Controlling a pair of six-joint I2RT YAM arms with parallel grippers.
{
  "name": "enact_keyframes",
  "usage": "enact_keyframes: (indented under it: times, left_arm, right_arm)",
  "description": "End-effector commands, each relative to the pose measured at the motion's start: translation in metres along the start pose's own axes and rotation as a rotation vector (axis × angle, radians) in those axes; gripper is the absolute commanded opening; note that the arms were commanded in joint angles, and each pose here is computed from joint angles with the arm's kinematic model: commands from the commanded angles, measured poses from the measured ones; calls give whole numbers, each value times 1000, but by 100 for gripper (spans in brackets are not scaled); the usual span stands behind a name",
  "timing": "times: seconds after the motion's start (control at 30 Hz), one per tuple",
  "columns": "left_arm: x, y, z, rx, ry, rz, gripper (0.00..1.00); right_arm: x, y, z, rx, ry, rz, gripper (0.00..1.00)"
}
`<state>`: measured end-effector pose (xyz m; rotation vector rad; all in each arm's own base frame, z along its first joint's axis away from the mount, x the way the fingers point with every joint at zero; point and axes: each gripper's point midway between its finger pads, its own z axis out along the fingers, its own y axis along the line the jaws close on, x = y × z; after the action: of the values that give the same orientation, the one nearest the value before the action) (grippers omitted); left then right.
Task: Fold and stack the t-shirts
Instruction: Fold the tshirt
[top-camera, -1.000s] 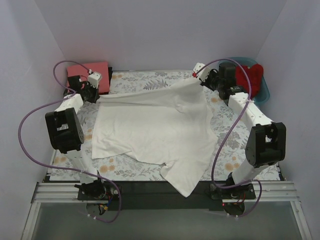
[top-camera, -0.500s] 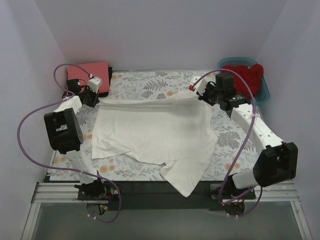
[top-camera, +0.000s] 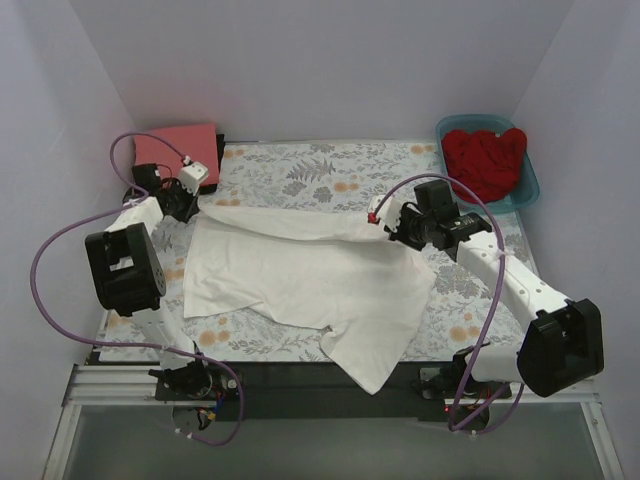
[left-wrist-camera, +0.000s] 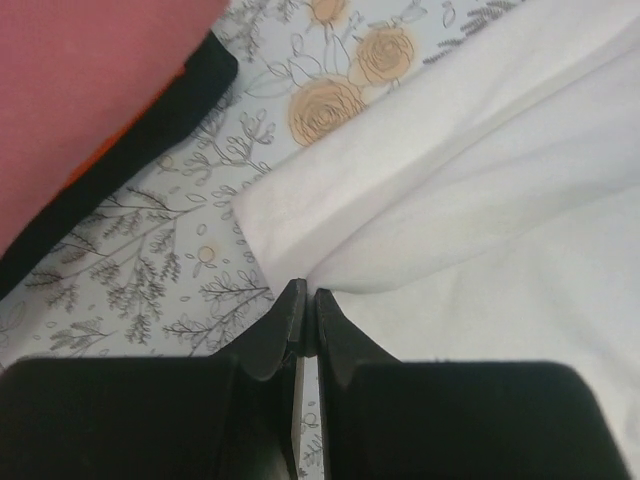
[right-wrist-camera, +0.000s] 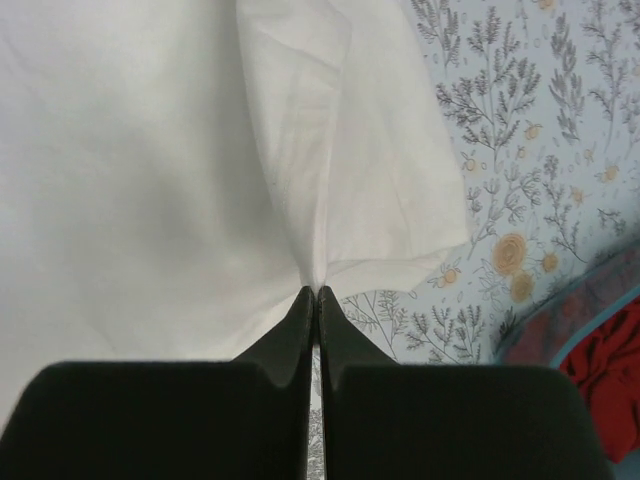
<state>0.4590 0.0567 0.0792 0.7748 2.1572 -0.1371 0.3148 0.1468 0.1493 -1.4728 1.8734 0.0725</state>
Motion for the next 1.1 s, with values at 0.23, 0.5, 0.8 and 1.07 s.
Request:
enact_keyframes:
  times: [0.23,0.5,0.8,1.07]
  left_arm:
    - [11,-9,-24,69,53,102,35]
    - [-37,-5,-31,126,-67,-34,46]
    - [-31,-6,7,116,-13,-187,49]
    - [-16,-9,25,115,40,-207,49]
  right_arm:
    - [-7,29,-3,-132,-12,27,68]
    - [6,-43,10,-61,42,425,57]
    - [45,-99,55,26,161,856,59]
    - [77,-109,78,17,211,982,64]
